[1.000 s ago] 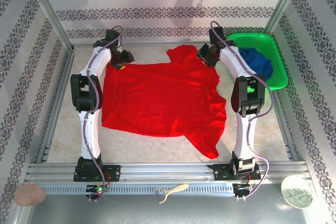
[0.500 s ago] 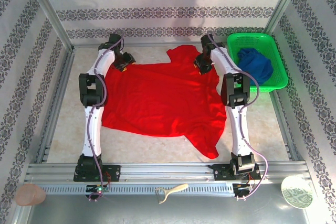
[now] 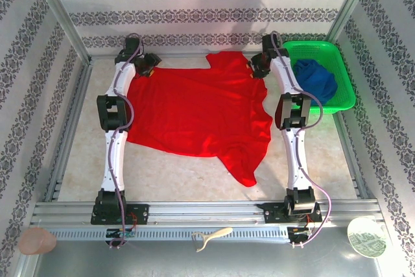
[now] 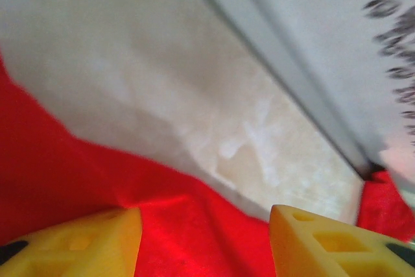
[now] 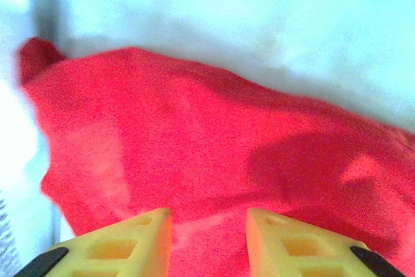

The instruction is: Fold the inside-out t-shirt

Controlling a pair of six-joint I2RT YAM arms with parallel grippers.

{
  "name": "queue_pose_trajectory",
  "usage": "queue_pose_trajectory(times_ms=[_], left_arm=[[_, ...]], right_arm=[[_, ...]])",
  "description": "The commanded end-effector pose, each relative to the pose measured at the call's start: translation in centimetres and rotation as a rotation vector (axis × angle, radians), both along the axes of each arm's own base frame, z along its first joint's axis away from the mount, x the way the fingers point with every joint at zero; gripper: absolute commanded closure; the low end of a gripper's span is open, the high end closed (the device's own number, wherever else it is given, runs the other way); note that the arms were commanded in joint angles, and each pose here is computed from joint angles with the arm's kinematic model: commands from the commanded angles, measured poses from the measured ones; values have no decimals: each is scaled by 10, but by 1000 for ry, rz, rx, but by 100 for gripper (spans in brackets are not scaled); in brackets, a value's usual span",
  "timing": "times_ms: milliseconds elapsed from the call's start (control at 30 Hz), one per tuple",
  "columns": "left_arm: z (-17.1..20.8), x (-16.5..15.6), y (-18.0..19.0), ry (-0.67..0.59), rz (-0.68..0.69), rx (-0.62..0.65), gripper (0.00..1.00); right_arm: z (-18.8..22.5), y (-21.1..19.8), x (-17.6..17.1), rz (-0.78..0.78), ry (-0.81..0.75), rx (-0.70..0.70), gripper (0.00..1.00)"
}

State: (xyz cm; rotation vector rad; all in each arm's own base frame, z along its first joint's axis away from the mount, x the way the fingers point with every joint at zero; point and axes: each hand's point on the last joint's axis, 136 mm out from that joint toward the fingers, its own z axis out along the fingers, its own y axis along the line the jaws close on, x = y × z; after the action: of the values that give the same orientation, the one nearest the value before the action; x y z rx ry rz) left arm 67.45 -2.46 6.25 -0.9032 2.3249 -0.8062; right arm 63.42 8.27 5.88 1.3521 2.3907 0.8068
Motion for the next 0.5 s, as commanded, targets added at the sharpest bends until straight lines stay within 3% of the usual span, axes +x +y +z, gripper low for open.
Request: queue_pose_trajectory(times_ms=[0, 100, 200, 333, 467], left_arm=[[87, 12, -17, -190, -61, -81, 45], [111, -8, -35, -187, -133, -58, 44], [114, -37, -49, -134, -195, -16, 42], [90, -85, -57, -51, -246, 14, 42], [51, -139, -46, 43, -252, 80, 41]], right_arm=[[94, 27, -1, 210, -234, -42, 62], [113, 39, -36, 276, -216, -113, 61], [99, 54, -79, 309, -139, -155, 61], [82, 53, -130, 327, -57, -248, 56], [65, 15, -175, 312, 28, -407, 50]])
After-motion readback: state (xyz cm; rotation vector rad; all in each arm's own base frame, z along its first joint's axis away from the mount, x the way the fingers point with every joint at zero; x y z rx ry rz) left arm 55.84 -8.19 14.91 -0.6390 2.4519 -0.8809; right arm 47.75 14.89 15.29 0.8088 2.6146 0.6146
